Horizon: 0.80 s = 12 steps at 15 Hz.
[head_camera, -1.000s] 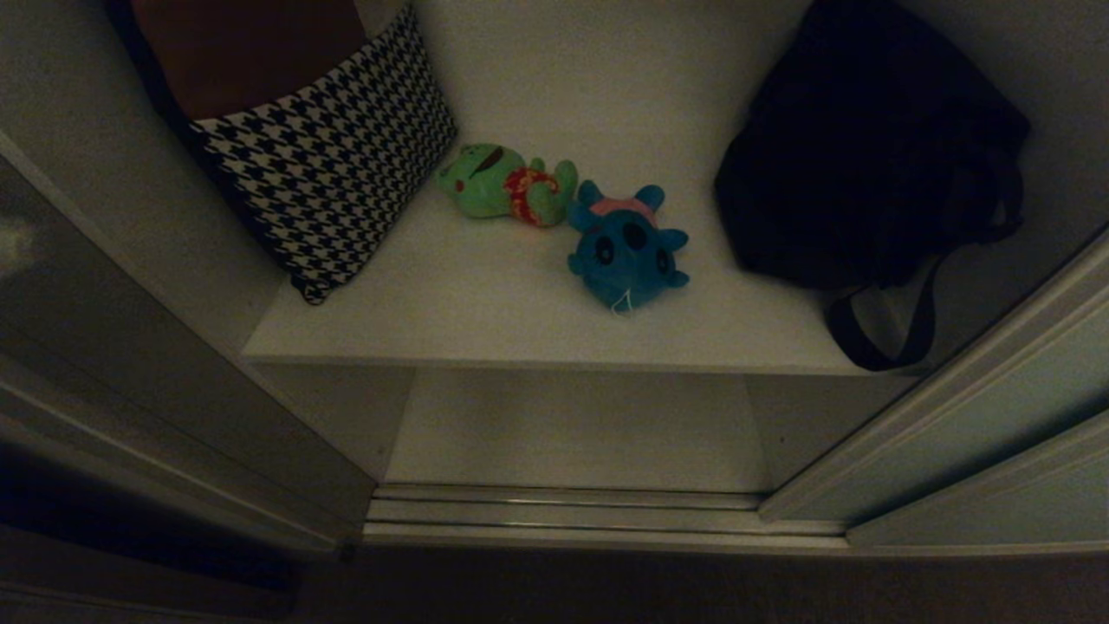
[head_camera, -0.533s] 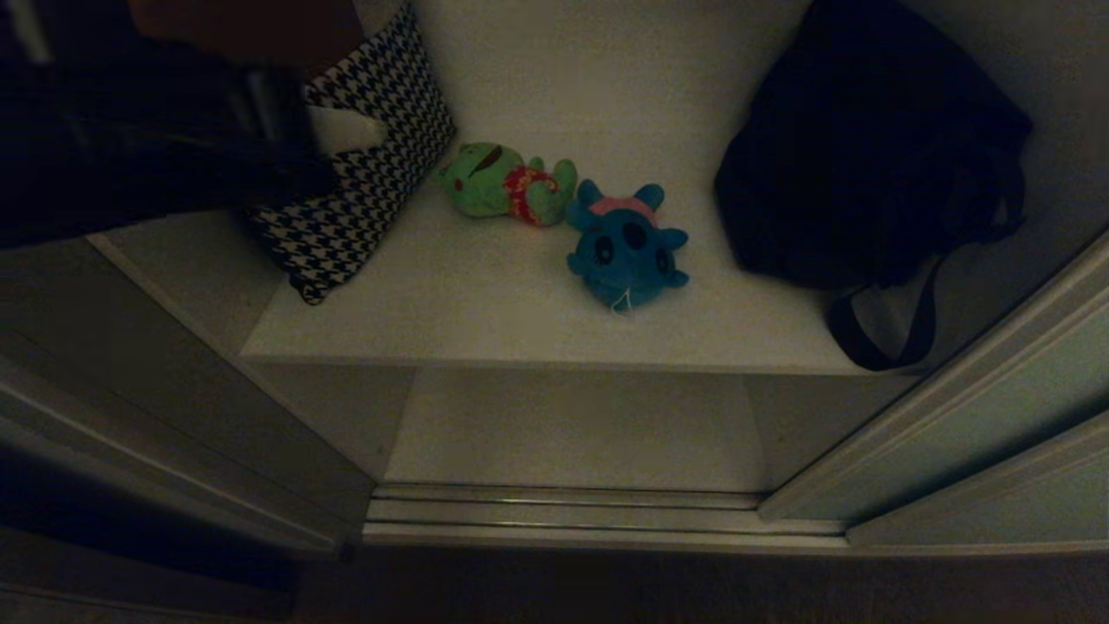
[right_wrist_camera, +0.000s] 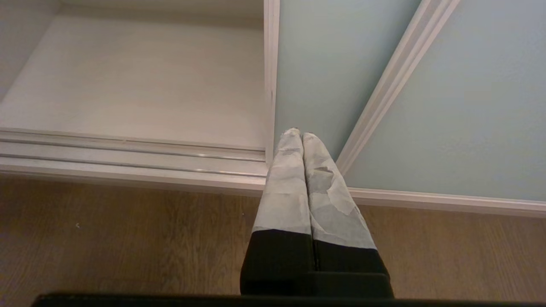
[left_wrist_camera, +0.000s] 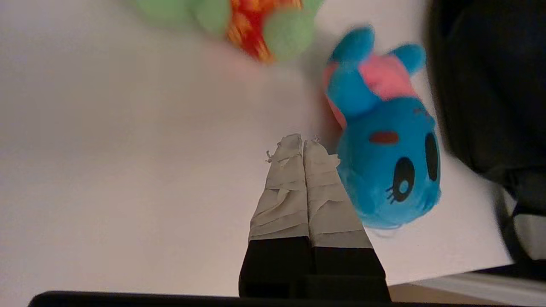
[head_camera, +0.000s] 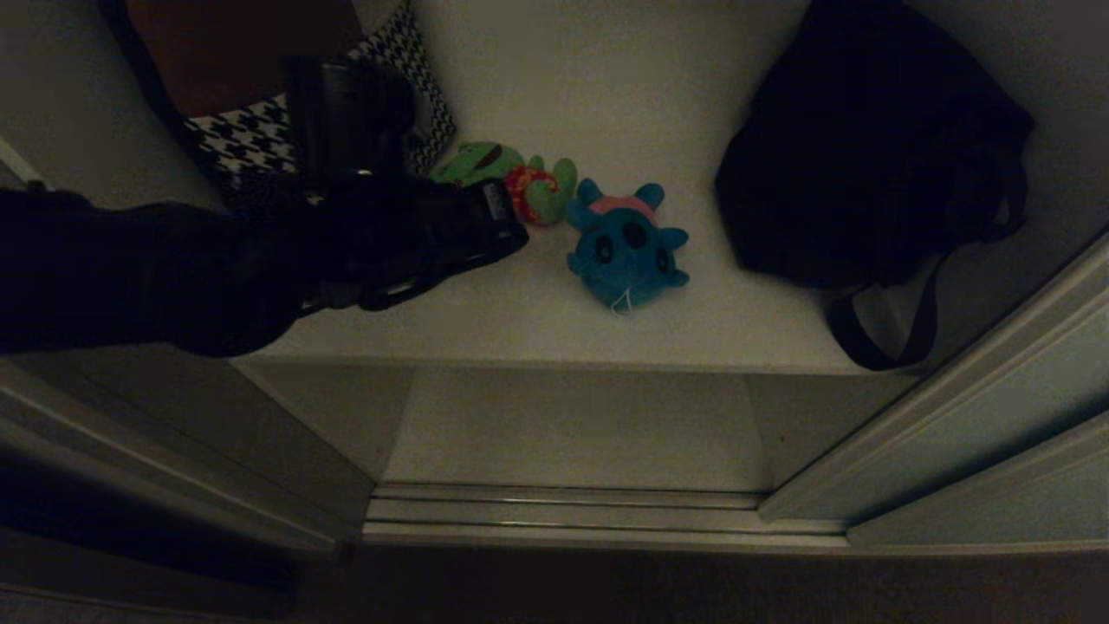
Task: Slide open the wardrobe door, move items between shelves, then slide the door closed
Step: Place the blue doll on the lower shelf
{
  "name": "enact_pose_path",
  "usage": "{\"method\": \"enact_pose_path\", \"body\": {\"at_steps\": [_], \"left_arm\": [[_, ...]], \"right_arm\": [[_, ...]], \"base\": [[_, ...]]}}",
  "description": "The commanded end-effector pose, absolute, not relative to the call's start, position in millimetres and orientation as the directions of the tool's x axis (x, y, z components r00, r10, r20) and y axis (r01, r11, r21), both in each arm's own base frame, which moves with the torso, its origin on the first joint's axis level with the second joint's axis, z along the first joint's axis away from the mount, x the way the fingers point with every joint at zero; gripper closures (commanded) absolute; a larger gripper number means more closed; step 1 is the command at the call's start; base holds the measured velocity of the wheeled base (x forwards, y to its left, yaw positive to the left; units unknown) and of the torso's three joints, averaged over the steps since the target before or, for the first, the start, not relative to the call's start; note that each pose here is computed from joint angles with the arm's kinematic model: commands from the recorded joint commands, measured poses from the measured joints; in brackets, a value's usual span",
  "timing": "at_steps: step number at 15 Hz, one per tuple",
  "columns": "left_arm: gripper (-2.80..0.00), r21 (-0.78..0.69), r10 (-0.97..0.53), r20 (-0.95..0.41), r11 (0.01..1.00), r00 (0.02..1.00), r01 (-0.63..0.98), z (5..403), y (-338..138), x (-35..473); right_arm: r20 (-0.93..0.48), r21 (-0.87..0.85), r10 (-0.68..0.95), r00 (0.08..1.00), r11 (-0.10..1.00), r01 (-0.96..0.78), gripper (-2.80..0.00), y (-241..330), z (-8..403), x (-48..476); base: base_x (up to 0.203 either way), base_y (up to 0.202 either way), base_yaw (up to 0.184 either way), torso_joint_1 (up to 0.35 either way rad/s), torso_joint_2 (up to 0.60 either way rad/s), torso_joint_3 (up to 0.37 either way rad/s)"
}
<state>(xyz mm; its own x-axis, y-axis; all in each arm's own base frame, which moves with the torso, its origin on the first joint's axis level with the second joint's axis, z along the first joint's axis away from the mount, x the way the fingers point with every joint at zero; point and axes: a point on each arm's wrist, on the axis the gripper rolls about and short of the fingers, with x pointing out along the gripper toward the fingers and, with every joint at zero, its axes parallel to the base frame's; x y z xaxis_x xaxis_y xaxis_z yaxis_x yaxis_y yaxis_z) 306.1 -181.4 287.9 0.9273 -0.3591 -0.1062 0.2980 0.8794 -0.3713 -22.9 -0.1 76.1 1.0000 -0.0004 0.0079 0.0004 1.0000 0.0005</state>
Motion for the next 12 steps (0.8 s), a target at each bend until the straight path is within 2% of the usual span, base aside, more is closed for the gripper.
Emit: {"method": "enact_pose_path", "body": {"at_steps": [1, 3, 4, 5, 12], "left_arm": [[0.00, -0.380, -0.371, -0.155, 0.878, 0.916, 0.291, 267.6, -198.6, 320.1], [0.00, -0.399, -0.390, -0.169, 0.867, 0.905, 0.299, 262.2, -209.5, 320.9], [-1.30, -0.404, -0.397, -0.173, 0.863, 0.901, 0.302, 260.2, -213.8, 322.4], [-2.80, -0.405, -0.398, -0.181, 0.863, 0.900, 0.300, 255.6, -217.8, 327.3], [-2.80, -0.497, -0.413, -0.148, 0.817, 0.899, 0.293, 258.5, -228.1, 341.2]], "right_arm": [[0.008, 0.000, 0.000, 1.000, 1.000, 0.000, 0.00, -0.1, 76.1, -22.9], [0.008, 0.001, 0.000, 1.000, 1.000, 0.000, 0.00, -0.1, 76.1, -22.9], [0.008, 0.000, 0.000, 1.000, 1.000, 0.000, 0.00, -0.1, 76.1, -22.9], [0.008, 0.000, 0.000, 1.000, 1.000, 0.000, 0.00, -0.1, 76.1, -22.9], [0.008, 0.000, 0.000, 1.000, 1.000, 0.000, 0.00, -0.1, 76.1, -22.9]], "base": [[0.000, 0.000, 0.000, 0.000, 0.00, 0.000], [0.000, 0.000, 0.000, 0.000, 0.00, 0.000], [0.000, 0.000, 0.000, 0.000, 0.00, 0.000], [0.000, 0.000, 0.000, 0.000, 0.00, 0.000], [0.000, 0.000, 0.000, 0.000, 0.00, 0.000]]}}
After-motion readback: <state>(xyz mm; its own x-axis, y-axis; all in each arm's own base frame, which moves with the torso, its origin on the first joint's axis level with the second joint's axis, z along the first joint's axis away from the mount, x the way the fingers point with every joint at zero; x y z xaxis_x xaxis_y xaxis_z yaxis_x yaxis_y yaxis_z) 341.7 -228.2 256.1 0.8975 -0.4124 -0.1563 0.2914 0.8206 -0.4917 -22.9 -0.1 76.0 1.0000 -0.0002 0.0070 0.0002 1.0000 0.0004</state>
